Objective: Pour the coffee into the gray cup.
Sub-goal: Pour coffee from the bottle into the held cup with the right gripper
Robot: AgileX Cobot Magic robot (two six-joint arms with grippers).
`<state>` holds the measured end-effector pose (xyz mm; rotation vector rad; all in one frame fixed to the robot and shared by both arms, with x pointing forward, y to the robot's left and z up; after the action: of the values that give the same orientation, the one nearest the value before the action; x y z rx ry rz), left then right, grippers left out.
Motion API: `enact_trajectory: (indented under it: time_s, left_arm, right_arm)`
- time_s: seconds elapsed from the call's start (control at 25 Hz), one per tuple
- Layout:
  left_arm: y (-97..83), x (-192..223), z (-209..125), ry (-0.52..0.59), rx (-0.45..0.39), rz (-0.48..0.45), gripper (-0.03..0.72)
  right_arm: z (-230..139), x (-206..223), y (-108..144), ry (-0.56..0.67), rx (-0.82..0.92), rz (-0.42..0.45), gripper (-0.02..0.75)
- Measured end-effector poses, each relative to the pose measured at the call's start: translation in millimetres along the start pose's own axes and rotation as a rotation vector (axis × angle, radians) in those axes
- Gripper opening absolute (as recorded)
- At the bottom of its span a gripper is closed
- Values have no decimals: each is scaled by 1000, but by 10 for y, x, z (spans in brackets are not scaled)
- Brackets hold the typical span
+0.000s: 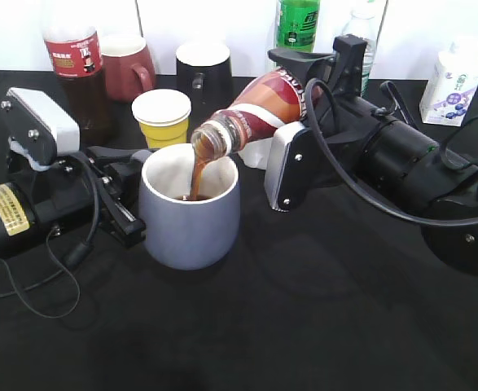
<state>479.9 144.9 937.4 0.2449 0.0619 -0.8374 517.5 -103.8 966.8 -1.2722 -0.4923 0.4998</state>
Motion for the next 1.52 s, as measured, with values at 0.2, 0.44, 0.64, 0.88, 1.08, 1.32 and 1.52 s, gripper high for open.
enact_trajectory:
  time_s: [0.2,0.44,0.64,0.88,1.08,1.32,1.52]
  left_arm:
    - [0,0,0,0,0,0,58]
    - [0,0,0,0,0,0,58]
    - [0,0,-1,1,1,0,58]
    - [0,0,-1,1,2,0,58]
    - [0,0,-2,2,2,0,58]
    - [0,0,-2,2,3,0,58]
    - [0,0,0,0,4,0,58]
  right_arm:
    - [0,0,0,0,-3,0,532]
    - [-1,0,-1,1,-6,-1,532]
    - [0,0,-5,0,-18,-5,532]
    - [1,0,-7,-1,-32,-7,532]
    - [1,0,-8,-1,-44,-8,532]
    - [3,0,-15,-3,-45,-15,532]
    - [7,0,-31,-6,-48,-31,532]
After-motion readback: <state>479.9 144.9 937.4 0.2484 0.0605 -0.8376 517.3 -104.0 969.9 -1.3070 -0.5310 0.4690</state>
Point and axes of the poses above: a point on each arm's last joint axis where the gripper is mounted, x pointing out along that axis toward the gripper, y along the wrist's bending axis when the last joint is at zero, z = x × y, the point moved 1 cm from there along x, pointing out along that axis toward the gripper, and after that the axes turned 6 degrees about x, right-handed, at the moved point
